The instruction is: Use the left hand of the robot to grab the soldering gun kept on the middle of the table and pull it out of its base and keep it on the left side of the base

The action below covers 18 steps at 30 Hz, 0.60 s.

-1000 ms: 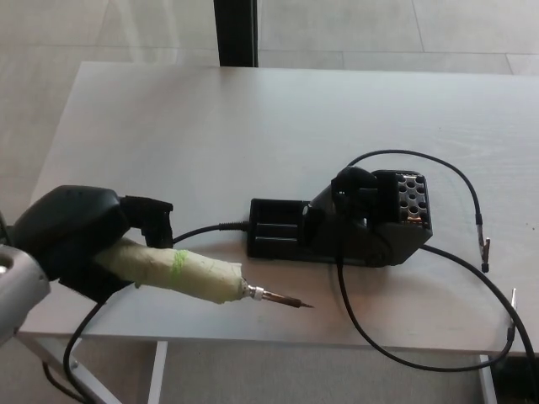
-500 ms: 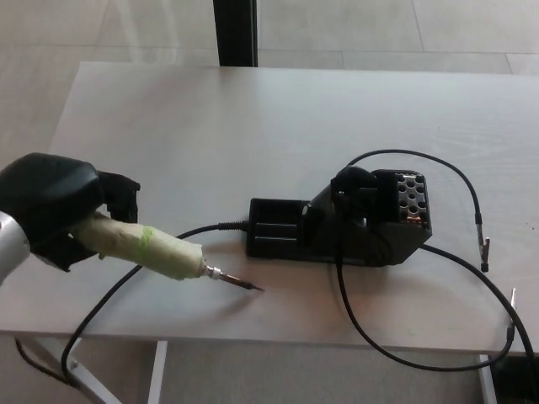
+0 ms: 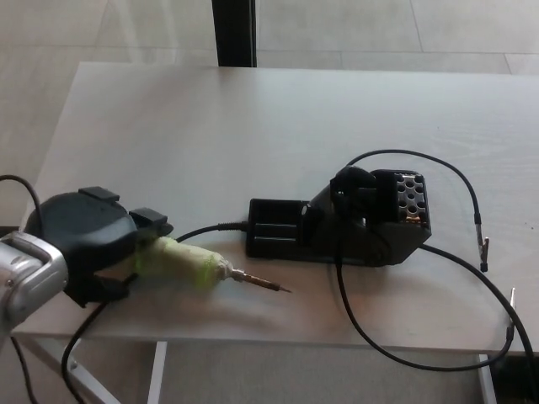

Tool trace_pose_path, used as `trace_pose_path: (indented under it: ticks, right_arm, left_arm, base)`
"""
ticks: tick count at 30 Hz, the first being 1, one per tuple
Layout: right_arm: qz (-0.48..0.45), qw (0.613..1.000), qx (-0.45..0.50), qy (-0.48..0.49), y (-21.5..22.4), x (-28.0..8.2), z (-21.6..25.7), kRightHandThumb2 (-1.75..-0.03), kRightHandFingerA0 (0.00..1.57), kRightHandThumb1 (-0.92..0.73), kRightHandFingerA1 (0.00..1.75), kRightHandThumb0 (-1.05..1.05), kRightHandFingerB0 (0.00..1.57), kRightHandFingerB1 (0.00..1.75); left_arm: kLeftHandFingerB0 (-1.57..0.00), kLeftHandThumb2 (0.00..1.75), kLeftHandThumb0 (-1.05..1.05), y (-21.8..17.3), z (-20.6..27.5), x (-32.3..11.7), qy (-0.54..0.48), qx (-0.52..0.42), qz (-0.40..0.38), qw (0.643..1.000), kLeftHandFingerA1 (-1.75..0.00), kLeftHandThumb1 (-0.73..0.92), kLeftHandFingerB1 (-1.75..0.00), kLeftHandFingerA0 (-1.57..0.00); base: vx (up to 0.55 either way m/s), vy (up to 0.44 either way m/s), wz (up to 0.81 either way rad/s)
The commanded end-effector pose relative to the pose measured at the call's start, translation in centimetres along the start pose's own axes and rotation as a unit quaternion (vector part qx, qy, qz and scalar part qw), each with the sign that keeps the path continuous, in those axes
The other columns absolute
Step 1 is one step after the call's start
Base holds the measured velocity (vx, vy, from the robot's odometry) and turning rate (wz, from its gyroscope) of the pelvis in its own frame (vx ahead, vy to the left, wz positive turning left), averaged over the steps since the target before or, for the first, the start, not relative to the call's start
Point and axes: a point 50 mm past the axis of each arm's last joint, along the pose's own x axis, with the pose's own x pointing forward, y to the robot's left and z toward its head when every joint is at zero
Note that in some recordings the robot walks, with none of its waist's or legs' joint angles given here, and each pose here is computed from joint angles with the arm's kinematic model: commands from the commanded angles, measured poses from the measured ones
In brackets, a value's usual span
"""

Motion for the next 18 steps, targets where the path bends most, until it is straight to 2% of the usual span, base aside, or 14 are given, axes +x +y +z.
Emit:
trace_pose_path:
  ticks: [1, 2, 3, 5, 6, 7, 8, 9, 13, 14, 15, 16, 17, 18]
  right_arm:
    - [0.007, 1.000, -0.002, -0.017, -0.1, 0.0, 0.7, -1.26, 1.19, -0.47, 1.13, -1.01, 0.58, 1.18]
    - [0.006, 1.000, 0.000, -0.018, 0.0, 0.0, 0.7, -1.21, 1.18, -0.40, 1.11, -0.98, 0.59, 1.22]
    - [0.006, 1.000, 0.001, -0.019, 0.0, 0.0, 0.7, -1.21, 1.19, -0.39, 1.11, -1.01, 0.59, 1.27]
    - [0.007, 1.000, 0.004, -0.018, -0.1, 0.0, 0.6, -1.24, 1.21, -0.43, 1.15, -0.97, 0.58, 1.20]
    - [0.007, 1.000, 0.002, -0.019, -0.2, 0.0, 0.6, -1.24, 1.21, -0.43, 1.15, -0.97, 0.58, 1.20]
    - [0.007, 1.000, 0.011, -0.020, -0.1, 0.0, 0.6, -1.11, 1.19, -0.43, 1.10, -0.97, 0.45, 1.42]
    - [0.007, 1.000, 0.015, -0.019, -0.2, 0.0, 0.6, -1.19, 1.14, -0.37, 1.14, -1.01, 0.55, 1.23]
    - [0.006, 1.000, 0.020, -0.019, -0.2, 0.0, 0.6, -1.10, 1.11, -0.41, 1.15, -0.98, 0.44, 1.41]
    - [0.008, 0.999, 0.025, -0.020, -0.3, 0.0, 0.7, -1.07, 1.12, -0.43, 1.16, -1.00, 0.43, 1.43]
    - [0.007, 0.999, 0.024, -0.020, -0.3, 0.0, 0.6, -1.07, 1.11, -0.42, 1.16, -1.01, 0.42, 1.43]
    - [0.005, 1.000, 0.026, -0.015, -0.2, 0.0, 0.3, -1.04, 1.14, -0.44, 1.14, -0.99, 0.36, 1.45]
    - [0.006, 0.999, 0.027, -0.017, -0.2, -0.1, 0.3, -1.16, 1.14, -0.36, 1.14, -1.01, 0.50, 1.21]
    - [0.008, 0.999, 0.027, -0.016, -0.2, -0.1, 0.3, -1.03, 1.13, -0.45, 1.15, -0.99, 0.32, 1.47]
    - [0.009, 0.999, 0.037, -0.015, -0.2, 0.0, 0.4, -1.16, 1.10, -0.36, 1.16, -1.01, 0.46, 1.18]
  left_arm:
    - [-0.03, 0.83, -0.84, -0.1, -0.6, -0.5, 0.033, 0.043, -0.004, 0.999, -0.21, 0.51, 0.00, 0.00]
    - [0.00, 0.59, -0.84, 0.1, -0.7, -0.6, 0.033, 0.030, -0.011, 0.999, 0.00, 0.62, 0.00, 0.00]
    - [0.00, 0.59, -0.91, 0.3, -0.9, -0.8, 0.030, 0.011, -0.020, 0.999, 0.00, 0.62, 0.00, 0.00]
    - [0.00, 0.60, -1.02, 0.8, -1.1, -1.1, 0.025, -0.016, -0.043, 0.999, 0.00, 0.64, 0.00, 0.00]
    - [0.00, 0.60, -1.02, 0.9, -1.0, -1.2, 0.023, -0.026, -0.047, 0.998, 0.00, 0.64, 0.00, 0.00]
    - [0.00, 0.62, -1.01, 1.2, -1.0, -1.3, 0.018, -0.044, -0.044, 0.998, 0.00, 0.63, 0.00, 0.00]
    - [0.00, 0.60, -1.04, 1.5, -0.9, -1.5, 0.014, -0.060, -0.042, 0.997, 0.00, 0.63, 0.00, 0.00]
    - [0.00, 0.60, -1.02, 1.7, -0.9, -1.6, 0.012, -0.074, -0.042, 0.996, 0.00, 0.62, 0.00, 0.00]
    - [0.00, 0.59, -1.03, 2.7, -0.8, -1.9, 0.006, -0.121, -0.037, 0.992, 0.00, 0.61, 0.00, 0.00]
    - [0.00, 0.59, -1.04, 3.2, -0.8, -2.0, 0.005, -0.145, -0.036, 0.989, 0.00, 0.60, 0.00, 0.00]
    - [0.00, 0.59, -1.02, 4.9, -1.3, -2.7, 0.001, -0.209, -0.025, 0.977, 0.00, 0.59, 0.00, 0.00]
    - [0.00, 0.59, -1.03, 5.3, -1.5, -2.9, -0.004, -0.225, -0.008, 0.974, 0.00, 0.59, 0.00, 0.00]
    - [0.00, 0.59, -1.04, 5.7, -1.9, -3.1, -0.010, -0.244, 0.007, 0.970, 0.00, 0.59, 0.00, 0.00]
    - [0.00, 0.59, -1.01, 6.3, -2.3, -3.5, -0.011, -0.273, 0.020, 0.962, 0.00, 0.58, 0.00, 0.00]
  base:
    - [0.00, 0.000, 0.00]
    - [0.00, 0.000, 0.00]
    - [0.00, 0.000, 0.00]
    - [0.00, 0.000, 0.00]
    - [0.00, 0.000, 0.00]
    - [0.00, 0.000, 0.00]
    - [0.00, 0.000, 0.00]
    - [0.00, 0.000, 0.00]
    - [0.00, 0.000, 0.00]
    - [0.00, 0.000, 0.00]
    - [0.00, 0.000, 0.00]
    - [0.00, 0.000, 0.00]
    - [0.00, 0.000, 0.00]
    - [0.00, 0.000, 0.00]
